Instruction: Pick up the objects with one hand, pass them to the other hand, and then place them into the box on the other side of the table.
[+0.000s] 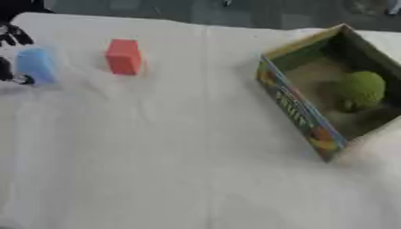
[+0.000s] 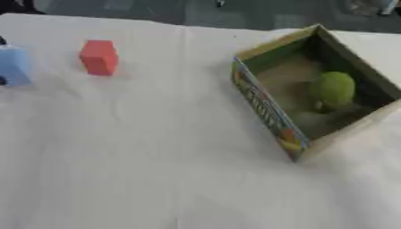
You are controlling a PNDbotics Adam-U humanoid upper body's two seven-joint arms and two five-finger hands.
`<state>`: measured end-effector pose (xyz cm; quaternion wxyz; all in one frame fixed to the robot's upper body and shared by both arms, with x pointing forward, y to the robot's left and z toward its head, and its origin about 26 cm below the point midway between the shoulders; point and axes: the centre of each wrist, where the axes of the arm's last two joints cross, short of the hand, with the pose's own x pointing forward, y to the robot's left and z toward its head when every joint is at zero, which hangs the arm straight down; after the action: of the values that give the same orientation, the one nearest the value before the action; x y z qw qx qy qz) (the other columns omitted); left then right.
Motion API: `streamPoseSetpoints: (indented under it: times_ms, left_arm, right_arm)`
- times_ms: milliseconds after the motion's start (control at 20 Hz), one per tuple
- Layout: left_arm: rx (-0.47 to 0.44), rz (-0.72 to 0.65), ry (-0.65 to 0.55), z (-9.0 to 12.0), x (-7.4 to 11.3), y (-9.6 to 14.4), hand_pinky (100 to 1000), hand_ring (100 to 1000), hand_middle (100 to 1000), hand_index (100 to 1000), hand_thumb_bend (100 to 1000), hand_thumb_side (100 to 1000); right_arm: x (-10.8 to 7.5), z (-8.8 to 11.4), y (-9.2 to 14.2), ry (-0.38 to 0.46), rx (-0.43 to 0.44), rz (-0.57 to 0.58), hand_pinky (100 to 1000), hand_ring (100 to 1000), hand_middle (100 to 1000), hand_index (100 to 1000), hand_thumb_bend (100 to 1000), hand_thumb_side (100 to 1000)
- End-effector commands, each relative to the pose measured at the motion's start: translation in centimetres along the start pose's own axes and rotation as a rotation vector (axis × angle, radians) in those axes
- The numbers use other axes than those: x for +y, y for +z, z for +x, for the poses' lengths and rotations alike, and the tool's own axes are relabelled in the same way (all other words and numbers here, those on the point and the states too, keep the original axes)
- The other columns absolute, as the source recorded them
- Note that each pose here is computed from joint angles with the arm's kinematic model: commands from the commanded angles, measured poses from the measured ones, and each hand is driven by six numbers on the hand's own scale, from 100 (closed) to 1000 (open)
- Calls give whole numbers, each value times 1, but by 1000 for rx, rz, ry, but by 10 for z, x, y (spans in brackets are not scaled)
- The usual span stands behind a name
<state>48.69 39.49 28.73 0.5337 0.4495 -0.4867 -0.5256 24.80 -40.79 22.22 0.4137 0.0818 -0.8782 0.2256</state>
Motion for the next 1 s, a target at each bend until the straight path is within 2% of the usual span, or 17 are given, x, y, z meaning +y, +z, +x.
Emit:
streamPoseSetpoints:
  times_ms: [50,550,1000]
  left_arm:
    - [26,43,-4,-5,16,6,835,833,774,834,579,100]
    - [47,70,15,-8,21,9,829,831,772,826,549,100]
    - [51,152,47,-12,43,19,816,819,764,814,516,100]
  right_arm:
    - [0,9,-6,29,-15,23,1000,1000,1000,1000,100,556]
    - [2,6,-6,42,-13,29,1000,1000,1000,1000,100,553]
    - [5,1,-1,64,-2,28,1000,1000,1000,1000,100,551]
